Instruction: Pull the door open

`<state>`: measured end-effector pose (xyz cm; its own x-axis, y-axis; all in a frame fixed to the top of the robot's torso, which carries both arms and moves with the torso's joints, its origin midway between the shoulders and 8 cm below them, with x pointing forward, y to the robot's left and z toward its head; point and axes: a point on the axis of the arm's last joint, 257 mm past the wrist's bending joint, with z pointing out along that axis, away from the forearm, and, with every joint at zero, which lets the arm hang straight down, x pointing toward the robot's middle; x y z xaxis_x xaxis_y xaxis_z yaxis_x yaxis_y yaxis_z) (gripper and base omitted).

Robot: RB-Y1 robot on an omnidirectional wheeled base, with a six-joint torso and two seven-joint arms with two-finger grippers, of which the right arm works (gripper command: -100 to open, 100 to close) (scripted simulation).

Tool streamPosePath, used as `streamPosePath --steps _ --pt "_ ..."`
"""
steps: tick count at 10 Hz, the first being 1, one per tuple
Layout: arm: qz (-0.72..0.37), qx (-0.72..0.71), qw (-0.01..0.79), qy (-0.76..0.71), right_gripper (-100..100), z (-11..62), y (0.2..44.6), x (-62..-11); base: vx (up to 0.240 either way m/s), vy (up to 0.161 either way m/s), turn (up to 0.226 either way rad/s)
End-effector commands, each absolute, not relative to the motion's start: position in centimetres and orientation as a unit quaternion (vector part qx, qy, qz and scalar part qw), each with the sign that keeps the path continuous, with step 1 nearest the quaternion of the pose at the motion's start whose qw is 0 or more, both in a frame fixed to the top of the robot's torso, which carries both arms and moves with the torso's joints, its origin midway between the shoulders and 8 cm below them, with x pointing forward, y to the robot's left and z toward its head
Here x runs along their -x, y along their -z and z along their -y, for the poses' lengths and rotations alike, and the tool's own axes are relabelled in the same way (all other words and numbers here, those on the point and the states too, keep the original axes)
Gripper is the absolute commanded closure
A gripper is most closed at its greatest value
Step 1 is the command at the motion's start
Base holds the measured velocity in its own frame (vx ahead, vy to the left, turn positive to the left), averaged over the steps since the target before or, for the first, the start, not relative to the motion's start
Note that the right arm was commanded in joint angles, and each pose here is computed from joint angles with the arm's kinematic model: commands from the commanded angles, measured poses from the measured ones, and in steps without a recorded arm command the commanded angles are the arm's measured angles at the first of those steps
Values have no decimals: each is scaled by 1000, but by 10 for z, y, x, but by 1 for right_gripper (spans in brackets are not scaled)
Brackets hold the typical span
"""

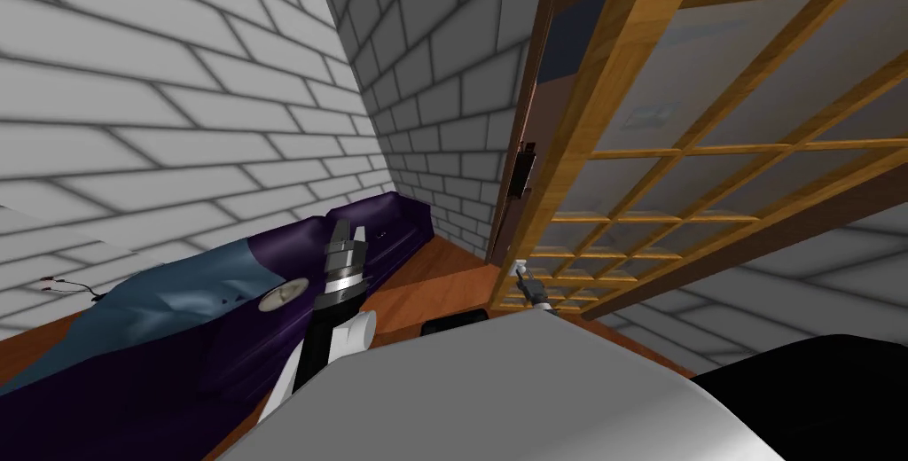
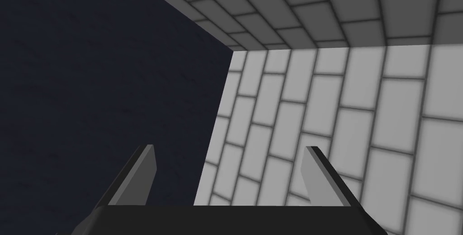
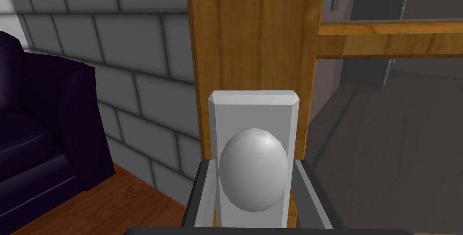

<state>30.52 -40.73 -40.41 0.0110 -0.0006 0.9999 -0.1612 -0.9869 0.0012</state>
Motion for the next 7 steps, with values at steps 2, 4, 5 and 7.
streamPosePath --steps 2,4,5,7 --pt "48 -708 49 -703 100 407 403 -299 -201 -19 156" --pt "38 -707 39 -705 100 406 402 -293 -244 -44 140" --pt "35 -707 35 -705 100 405 401 -291 -242 -33 140" --pt "27 -707 28 -706 100 405 400 -285 -250 -34 117"
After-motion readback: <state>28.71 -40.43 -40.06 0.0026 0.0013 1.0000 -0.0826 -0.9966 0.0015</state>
